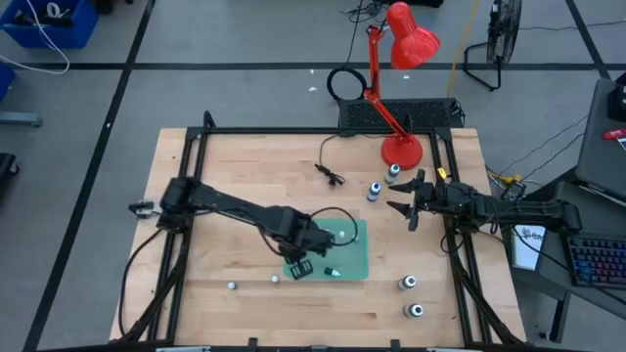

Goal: Pick & Place food coloring
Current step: Put the small yellow food coloring bottle into the light blue bin

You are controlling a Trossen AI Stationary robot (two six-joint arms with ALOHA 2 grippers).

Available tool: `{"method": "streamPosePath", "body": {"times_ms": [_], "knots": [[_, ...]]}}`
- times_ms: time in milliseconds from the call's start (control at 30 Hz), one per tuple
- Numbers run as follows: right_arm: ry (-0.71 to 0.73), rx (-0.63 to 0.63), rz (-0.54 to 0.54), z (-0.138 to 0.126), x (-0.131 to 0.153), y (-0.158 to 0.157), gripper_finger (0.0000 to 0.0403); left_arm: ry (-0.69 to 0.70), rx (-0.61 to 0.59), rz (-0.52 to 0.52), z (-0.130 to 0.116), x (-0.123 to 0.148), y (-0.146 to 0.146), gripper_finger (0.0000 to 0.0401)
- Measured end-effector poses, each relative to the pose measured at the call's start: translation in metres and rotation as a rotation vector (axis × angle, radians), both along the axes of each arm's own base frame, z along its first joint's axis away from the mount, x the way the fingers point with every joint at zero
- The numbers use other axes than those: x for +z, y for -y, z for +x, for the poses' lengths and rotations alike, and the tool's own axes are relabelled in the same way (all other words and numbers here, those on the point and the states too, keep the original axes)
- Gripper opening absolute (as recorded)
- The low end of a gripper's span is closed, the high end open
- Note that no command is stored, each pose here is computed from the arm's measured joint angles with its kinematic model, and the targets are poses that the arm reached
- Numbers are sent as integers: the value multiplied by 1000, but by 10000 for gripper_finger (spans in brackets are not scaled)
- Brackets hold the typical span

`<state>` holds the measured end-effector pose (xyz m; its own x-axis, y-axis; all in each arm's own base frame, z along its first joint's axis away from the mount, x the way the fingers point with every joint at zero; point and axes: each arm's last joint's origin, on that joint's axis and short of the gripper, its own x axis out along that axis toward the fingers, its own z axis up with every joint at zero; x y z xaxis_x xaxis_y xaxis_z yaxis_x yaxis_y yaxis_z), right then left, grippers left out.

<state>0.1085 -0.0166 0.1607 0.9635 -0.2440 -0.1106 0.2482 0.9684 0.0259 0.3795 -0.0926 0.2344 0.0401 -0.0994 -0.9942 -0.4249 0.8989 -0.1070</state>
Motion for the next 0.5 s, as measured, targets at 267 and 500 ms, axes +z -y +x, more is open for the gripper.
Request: {"method": "streamPosePath", "body": {"times_ms": [267,500], "knots": [[1,0,0,0,0,0,222,-153,-13,-7,9,-30,2,49],[1,0,0,0,0,0,222,-163,-16,-17,12,-39,6,49]]}}
